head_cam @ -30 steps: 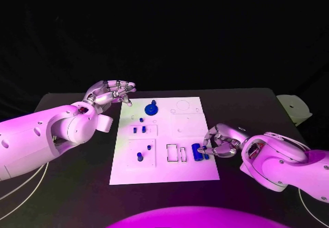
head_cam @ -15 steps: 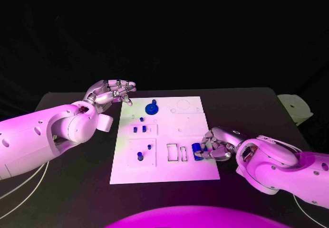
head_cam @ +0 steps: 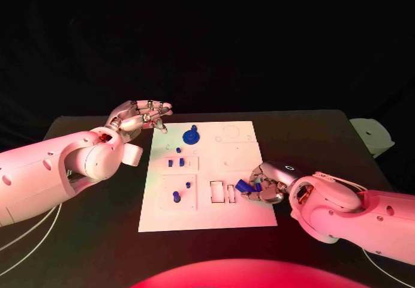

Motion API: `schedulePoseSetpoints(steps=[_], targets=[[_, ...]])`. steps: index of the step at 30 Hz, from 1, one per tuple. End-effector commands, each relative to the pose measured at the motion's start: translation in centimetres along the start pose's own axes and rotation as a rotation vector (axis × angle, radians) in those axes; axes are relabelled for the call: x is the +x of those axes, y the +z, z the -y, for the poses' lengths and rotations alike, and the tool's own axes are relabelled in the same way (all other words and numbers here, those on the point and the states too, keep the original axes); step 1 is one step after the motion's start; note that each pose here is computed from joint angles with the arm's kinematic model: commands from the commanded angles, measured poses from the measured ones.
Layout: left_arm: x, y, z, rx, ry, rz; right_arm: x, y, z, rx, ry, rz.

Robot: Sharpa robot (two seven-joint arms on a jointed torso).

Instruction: Assemble the parts on the task board

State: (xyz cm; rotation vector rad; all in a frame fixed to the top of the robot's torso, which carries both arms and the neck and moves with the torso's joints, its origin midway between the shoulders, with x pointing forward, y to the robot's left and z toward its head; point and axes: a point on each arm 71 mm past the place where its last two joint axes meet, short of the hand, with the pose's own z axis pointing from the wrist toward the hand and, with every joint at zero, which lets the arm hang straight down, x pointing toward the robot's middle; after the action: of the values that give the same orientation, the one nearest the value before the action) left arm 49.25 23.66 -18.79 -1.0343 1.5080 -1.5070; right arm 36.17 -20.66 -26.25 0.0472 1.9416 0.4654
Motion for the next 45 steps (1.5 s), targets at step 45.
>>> schedulePoseSetpoints(steps=[45], targets=[[0.5, 0.02, 0.07, 0.0, -0.016, -0.031, 0.2, 0.1, -4.2, -0.062, 0.172, -0.017]])
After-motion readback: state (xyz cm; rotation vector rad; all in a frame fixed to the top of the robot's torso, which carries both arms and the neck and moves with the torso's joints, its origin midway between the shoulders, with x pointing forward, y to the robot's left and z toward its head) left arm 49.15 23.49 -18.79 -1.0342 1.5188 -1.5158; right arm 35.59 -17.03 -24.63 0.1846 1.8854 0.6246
